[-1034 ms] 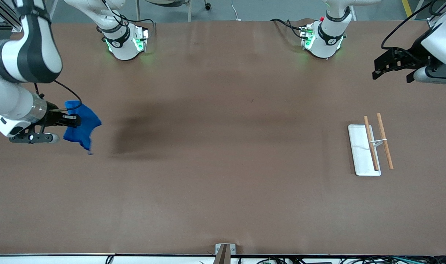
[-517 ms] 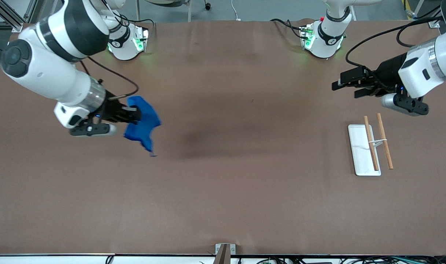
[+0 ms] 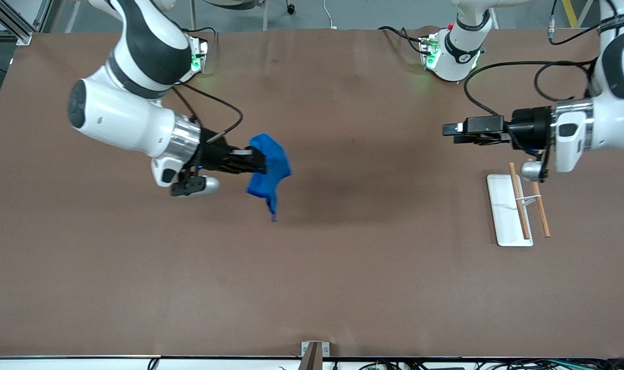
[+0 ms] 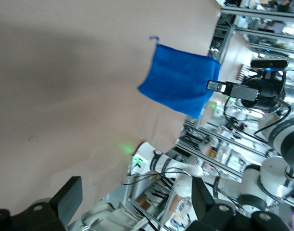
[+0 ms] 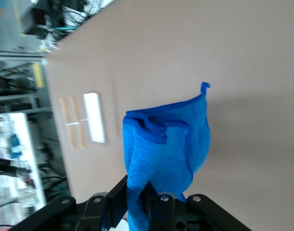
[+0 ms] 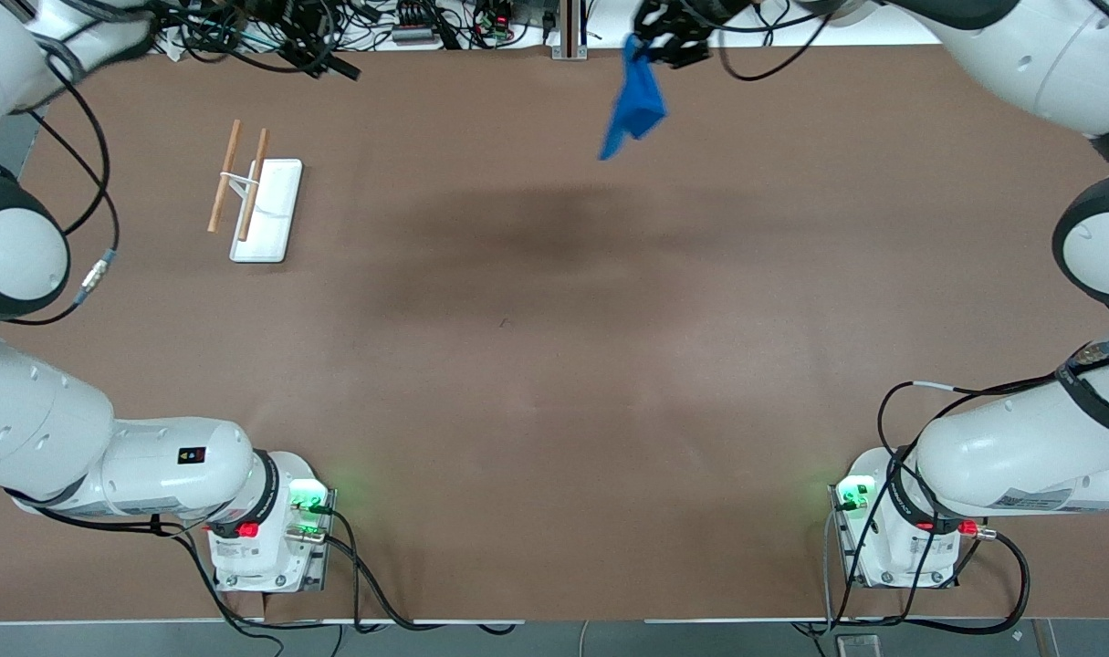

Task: Right arm passes towel to left arm to hang
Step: 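Carry the towel toward the left gripper while the left gripper approaches it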

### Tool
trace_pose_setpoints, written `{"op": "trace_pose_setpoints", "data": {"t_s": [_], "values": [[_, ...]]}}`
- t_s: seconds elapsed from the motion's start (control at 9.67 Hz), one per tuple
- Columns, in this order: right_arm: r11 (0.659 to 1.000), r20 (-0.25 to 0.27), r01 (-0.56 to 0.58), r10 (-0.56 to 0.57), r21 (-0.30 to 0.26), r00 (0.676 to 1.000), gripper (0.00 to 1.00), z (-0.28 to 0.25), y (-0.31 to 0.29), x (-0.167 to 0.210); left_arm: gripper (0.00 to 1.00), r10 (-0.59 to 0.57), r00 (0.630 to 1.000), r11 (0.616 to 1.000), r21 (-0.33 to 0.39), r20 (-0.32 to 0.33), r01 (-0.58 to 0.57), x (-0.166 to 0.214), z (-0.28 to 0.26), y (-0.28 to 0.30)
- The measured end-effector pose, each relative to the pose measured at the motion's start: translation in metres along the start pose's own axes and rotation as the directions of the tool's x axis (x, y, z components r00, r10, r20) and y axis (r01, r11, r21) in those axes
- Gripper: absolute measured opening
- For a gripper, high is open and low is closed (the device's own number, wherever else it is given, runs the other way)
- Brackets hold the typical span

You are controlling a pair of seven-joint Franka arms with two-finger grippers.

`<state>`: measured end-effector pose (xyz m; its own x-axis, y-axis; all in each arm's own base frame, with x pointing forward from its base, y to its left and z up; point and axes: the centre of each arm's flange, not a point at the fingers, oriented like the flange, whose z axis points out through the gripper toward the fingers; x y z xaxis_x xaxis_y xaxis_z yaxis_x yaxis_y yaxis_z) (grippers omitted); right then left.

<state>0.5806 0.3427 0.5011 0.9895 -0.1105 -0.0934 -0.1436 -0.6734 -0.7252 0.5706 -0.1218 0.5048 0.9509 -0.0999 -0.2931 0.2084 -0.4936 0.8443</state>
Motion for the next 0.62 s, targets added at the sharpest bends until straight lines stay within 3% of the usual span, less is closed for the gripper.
{"op": "trace_pose_setpoints", "data": {"t_s": [0.21, 0.62], "values": [[0.988, -0.003, -0.062, 0.063, 0.142, 0.998, 0.13, 0.029, -0.024, -0.015, 1.0, 0.006, 0.999, 0.984, -0.178, 0.046, 0.002, 0.019, 0.034, -0.031], [0.917, 0.025, -0.185, 0.188, 0.353, 0.982, 0.13, 0.03, -0.068, -0.039, 1.0, 0.085, 0.991, 0.917, -0.398, 0.107, -0.035, 0.049, 0.091, -0.087]]}}
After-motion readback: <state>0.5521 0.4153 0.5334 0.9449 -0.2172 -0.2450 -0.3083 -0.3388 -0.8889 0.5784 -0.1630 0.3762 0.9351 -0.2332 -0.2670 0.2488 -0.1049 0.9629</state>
